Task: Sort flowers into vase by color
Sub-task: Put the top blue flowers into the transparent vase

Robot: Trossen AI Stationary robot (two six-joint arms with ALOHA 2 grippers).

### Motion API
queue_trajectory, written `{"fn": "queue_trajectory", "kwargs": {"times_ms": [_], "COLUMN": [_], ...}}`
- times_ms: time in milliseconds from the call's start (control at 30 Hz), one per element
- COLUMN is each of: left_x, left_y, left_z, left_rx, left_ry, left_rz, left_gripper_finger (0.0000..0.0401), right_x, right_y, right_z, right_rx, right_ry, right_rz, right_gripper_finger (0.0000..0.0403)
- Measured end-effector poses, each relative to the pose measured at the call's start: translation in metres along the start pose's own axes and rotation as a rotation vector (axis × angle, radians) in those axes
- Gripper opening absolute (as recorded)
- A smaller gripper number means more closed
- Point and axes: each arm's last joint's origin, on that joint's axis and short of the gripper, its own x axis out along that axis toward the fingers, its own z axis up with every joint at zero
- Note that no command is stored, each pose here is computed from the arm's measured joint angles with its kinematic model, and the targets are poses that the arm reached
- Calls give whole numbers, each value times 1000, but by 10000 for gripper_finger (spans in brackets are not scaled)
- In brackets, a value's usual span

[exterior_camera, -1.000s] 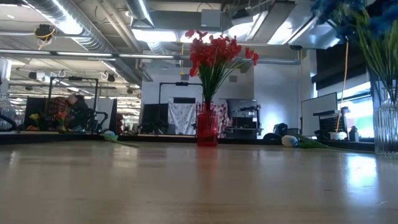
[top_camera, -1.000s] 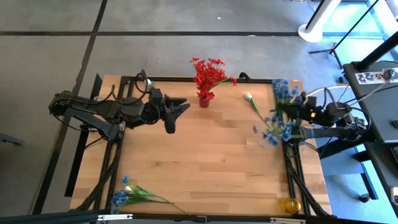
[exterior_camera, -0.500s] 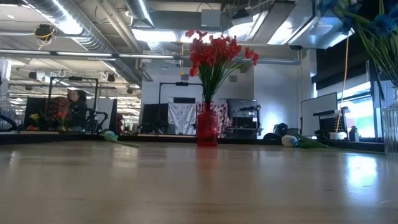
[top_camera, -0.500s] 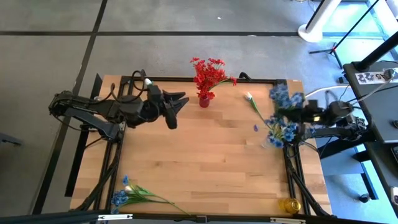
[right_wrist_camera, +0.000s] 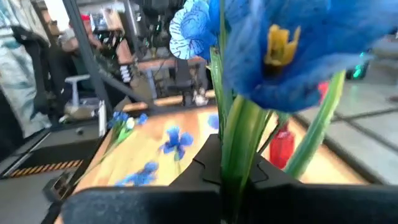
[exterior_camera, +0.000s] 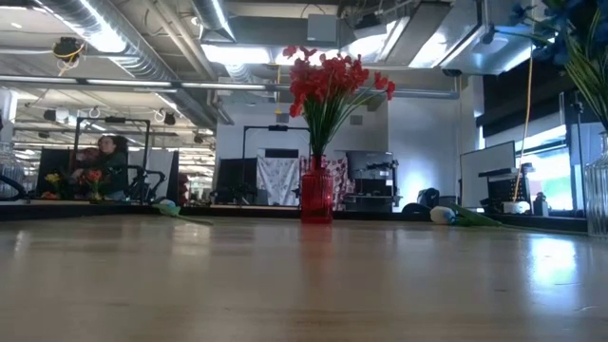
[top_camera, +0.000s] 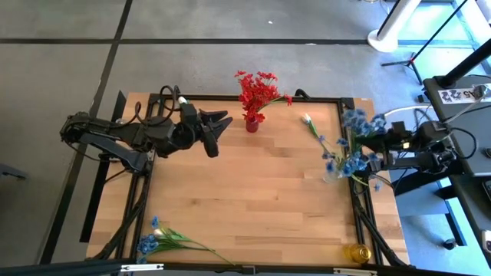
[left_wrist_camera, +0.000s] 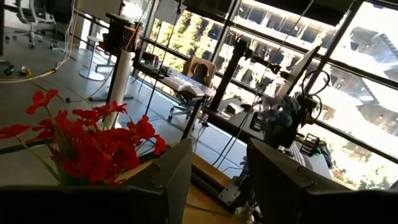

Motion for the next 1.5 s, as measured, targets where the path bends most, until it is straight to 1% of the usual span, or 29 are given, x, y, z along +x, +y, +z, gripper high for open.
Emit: {"fn": "queue_trajectory", "kwargs": {"times_ms": [67,167,233,433,700,800,900,967,1033,1233,1300,1400,1500], "left_x": [0,0,0,-1,-2,-2,-2,-2,-2,-1,-2,-6,-12], "left_y": [0,0,0,-1,-2,-2,-2,-2,-2,-1,-1,2,7], "left_z": [0,0,0,0,-1,-1,-1,-1,-1,-1,0,6,9], "left_rx": [1,-1,0,-8,-7,-7,-7,-7,-1,6,31,38,20], "left_ry": [1,0,0,2,6,7,6,7,6,5,4,-11,2], "left_rz": [0,0,0,-4,-12,-13,-13,-12,-12,-8,-8,11,24], "left_gripper_finger": [151,146,138,112,90,90,89,89,89,89,89,89,89], "right_x": [6,14,16,19,19,19,20,20,20,25,27,30,32], "right_y": [1,3,4,4,3,3,5,6,7,7,8,8,9], "right_z": [-4,-2,-1,-4,-11,-14,-19,-21,-22,-23,-22,-18,-15], "right_rx": [8,18,3,6,-12,-21,-47,-48,-44,-76,-92,-103,-112], "right_ry": [11,-57,-91,-76,5,38,97,132,177,399,469,548,594], "right_rz": [10,37,48,40,38,70,135,184,201,163,156,133,110], "right_gripper_finger": [2,2,2,2,3,3,7,16,28,71,92,126,158]}}
